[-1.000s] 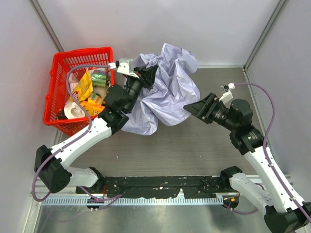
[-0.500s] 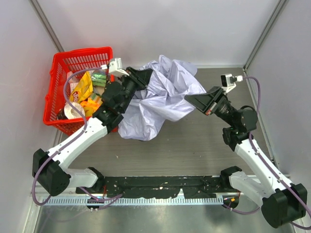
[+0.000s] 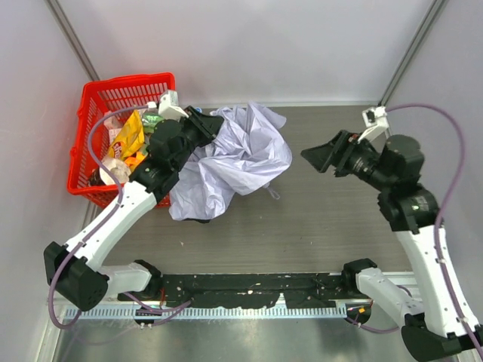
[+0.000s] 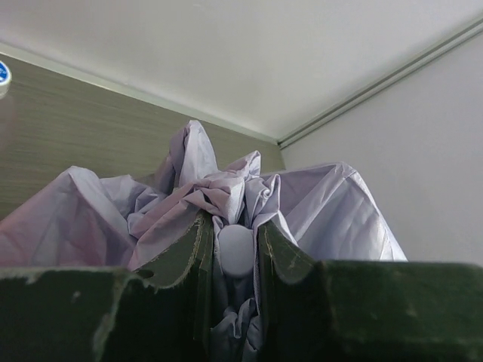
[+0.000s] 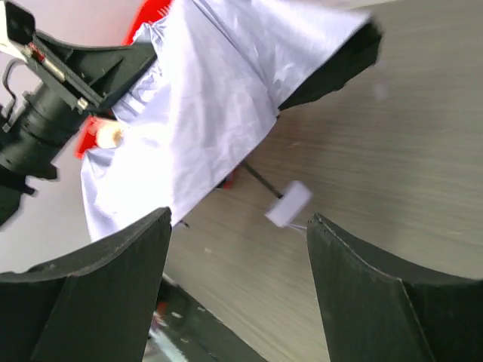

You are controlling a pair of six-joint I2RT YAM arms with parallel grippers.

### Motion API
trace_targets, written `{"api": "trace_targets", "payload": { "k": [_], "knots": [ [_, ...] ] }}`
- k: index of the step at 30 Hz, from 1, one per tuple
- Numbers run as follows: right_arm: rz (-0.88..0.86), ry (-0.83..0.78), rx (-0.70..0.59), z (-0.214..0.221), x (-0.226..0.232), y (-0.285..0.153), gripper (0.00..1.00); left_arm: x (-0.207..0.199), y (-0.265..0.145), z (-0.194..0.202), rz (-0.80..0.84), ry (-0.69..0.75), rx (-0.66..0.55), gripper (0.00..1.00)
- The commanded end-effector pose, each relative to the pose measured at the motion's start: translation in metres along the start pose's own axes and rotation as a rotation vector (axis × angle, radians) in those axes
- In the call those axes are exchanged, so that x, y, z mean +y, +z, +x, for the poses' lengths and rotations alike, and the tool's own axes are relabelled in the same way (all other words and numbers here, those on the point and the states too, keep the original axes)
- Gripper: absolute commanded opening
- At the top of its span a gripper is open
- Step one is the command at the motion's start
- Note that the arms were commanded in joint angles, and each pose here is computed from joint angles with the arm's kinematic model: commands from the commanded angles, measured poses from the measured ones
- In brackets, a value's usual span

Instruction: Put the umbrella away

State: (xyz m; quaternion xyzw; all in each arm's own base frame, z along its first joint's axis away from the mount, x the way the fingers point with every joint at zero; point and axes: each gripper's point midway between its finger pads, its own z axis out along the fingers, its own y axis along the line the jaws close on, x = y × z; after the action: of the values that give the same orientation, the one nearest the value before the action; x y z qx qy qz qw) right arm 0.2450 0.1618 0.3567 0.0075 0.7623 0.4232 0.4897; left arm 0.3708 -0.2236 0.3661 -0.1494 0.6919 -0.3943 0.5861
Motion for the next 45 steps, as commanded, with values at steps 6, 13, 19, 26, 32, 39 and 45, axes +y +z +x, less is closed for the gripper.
{"api": "trace_targets", "payload": {
  "k": [6,13,19,26,32,39,45],
  "knots": [
    [-0.145,-0.351,0.006,-0.043,0.075,-0.026,0.71,-0.009,-0.004,-0.036,-0.114,0.038,-0.024,0.00],
    [-0.199,-0.526,0.177,0.011,0.132,0.037,0.70,-0.010,0.007,-0.011,-0.110,0.010,0.074,0.00],
    [-0.205,-0.721,0.288,0.053,0.135,0.078,0.70,-0.019,0.010,0.013,-0.086,0.036,0.125,0.00],
    [-0.085,-0.776,0.302,0.078,0.096,0.107,0.45,-0.037,0.006,0.022,-0.004,0.025,0.143,0.00],
    [0.109,-0.740,0.224,0.058,0.058,0.121,0.00,-0.065,-0.010,0.024,0.226,-0.025,0.107,0.00],
    [0.176,-0.625,0.198,0.041,0.037,0.117,0.06,-0.088,-0.024,0.041,0.411,-0.019,0.172,0.00],
    [0.054,-0.570,0.328,0.061,0.055,0.070,0.50,-0.080,-0.023,0.040,0.400,0.073,0.150,0.00]
  ]
}}
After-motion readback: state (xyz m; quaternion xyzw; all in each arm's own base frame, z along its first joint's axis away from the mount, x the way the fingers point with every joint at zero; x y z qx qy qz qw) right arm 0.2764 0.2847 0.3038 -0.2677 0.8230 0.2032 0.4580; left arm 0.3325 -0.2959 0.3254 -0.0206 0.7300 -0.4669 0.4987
